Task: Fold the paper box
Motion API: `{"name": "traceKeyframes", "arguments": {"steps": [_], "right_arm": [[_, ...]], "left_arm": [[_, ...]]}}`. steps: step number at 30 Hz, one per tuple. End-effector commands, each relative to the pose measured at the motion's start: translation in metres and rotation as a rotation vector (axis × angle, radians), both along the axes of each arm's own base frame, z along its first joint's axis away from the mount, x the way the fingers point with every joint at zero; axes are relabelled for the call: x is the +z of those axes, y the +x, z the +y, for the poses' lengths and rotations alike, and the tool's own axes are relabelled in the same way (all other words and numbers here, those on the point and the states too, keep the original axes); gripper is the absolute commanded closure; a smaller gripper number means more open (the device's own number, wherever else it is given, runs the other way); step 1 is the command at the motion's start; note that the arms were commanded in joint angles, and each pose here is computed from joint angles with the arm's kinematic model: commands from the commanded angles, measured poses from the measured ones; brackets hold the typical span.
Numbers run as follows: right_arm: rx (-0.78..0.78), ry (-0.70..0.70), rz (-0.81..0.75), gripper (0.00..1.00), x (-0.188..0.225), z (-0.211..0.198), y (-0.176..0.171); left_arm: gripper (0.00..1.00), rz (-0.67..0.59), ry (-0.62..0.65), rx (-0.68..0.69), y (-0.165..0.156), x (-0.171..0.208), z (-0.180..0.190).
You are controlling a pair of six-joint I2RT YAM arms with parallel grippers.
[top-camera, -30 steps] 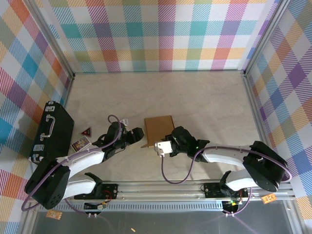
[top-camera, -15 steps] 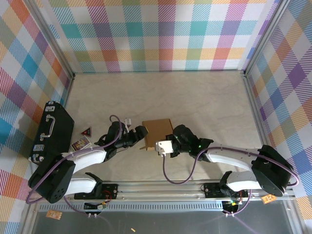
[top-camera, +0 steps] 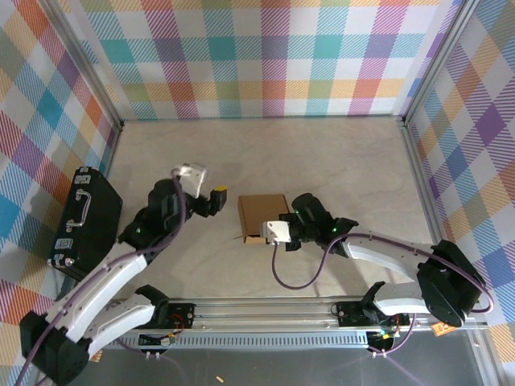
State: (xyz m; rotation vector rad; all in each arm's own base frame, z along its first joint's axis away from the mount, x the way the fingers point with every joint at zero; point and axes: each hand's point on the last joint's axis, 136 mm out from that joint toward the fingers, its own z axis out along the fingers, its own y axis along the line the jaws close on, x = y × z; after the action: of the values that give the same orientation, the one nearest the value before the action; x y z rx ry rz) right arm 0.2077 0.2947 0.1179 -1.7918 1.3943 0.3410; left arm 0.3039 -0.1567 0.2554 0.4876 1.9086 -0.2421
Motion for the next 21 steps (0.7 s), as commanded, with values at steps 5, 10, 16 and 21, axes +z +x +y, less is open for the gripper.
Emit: {"name": "traceKeyframes", "arguments": {"steps": [5,10,16,21], "right_arm": [[0.047,-0.004,0.067,1.00,-0.006,-0.008,-0.010],[0.044,0.040,0.053,1.00,0.003,-0.015,-0.007],[0.065,0.071,0.076,1.00,0.006,-0.016,-0.008],[0.092,0.088,0.087,1.00,0.010,-0.016,-0.015]], "left_arm": [[0.13,0.115,0.762,-0.501,-0.008,-0.068,0.001],[0.13,-0.077,0.801,-0.590,-0.008,-0.040,0.012],[0.11,-0.215,0.883,-0.700,-0.021,-0.086,0.000],[0.10,-0.291,0.885,-0.752,-0.027,-0.110,-0.025]]}}
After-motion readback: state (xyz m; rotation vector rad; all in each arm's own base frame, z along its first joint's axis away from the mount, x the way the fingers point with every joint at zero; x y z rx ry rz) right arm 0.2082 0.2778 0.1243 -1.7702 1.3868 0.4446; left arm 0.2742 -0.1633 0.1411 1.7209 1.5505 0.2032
